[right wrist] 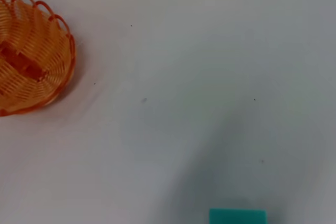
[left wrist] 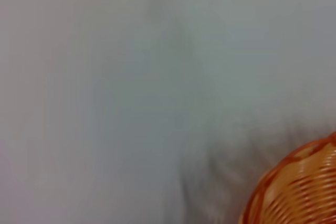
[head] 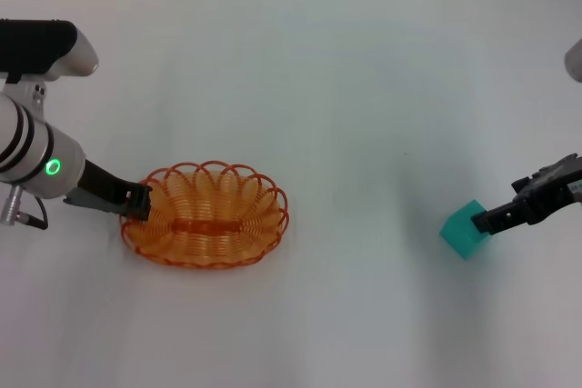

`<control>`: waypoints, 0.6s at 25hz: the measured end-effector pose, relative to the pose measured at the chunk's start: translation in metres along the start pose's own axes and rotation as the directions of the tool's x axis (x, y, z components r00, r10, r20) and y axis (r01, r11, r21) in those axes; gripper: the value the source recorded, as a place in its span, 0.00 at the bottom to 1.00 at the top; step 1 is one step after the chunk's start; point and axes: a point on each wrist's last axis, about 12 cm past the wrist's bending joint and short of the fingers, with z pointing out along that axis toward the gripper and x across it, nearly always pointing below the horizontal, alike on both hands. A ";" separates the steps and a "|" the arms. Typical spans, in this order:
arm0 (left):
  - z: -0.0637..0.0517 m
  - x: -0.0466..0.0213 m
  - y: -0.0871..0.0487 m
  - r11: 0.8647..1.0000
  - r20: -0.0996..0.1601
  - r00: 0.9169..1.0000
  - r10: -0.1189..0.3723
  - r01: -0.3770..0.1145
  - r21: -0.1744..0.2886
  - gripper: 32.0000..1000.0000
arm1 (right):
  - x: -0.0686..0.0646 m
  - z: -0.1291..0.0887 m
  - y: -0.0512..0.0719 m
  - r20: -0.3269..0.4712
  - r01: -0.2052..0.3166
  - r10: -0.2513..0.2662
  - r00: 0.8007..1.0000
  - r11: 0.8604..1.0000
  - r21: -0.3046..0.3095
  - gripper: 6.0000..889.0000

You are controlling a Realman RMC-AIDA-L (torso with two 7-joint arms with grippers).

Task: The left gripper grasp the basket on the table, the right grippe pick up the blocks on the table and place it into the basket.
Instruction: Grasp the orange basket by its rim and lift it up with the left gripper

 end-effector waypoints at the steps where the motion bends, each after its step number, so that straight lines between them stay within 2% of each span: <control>1: -0.002 -0.0015 -0.001 1.000 0.006 1.000 0.005 -0.005 0.001 0.13 | 0.000 0.000 0.000 0.000 0.000 0.000 1.000 1.000 0.000 0.96; 7: -0.003 -0.0016 -0.003 1.000 0.003 1.000 0.010 -0.010 0.006 0.10 | 0.000 0.000 0.000 0.000 0.000 0.000 1.000 1.000 0.000 0.95; 9: -0.006 -0.0033 -0.006 1.000 0.010 1.000 0.019 -0.019 0.021 0.09 | 0.000 0.000 0.000 0.000 0.001 -0.001 1.000 1.000 0.000 0.95; 12: -0.016 -0.0046 -0.013 0.998 0.020 0.999 0.034 -0.035 0.054 0.09 | 0.000 0.000 0.000 0.000 -0.001 0.001 1.000 1.000 0.000 0.95; 15: -0.034 -0.0050 -0.022 0.996 0.040 0.998 0.057 -0.059 0.068 0.08 | 0.000 0.002 -0.001 0.002 -0.005 0.005 1.000 1.000 0.001 0.95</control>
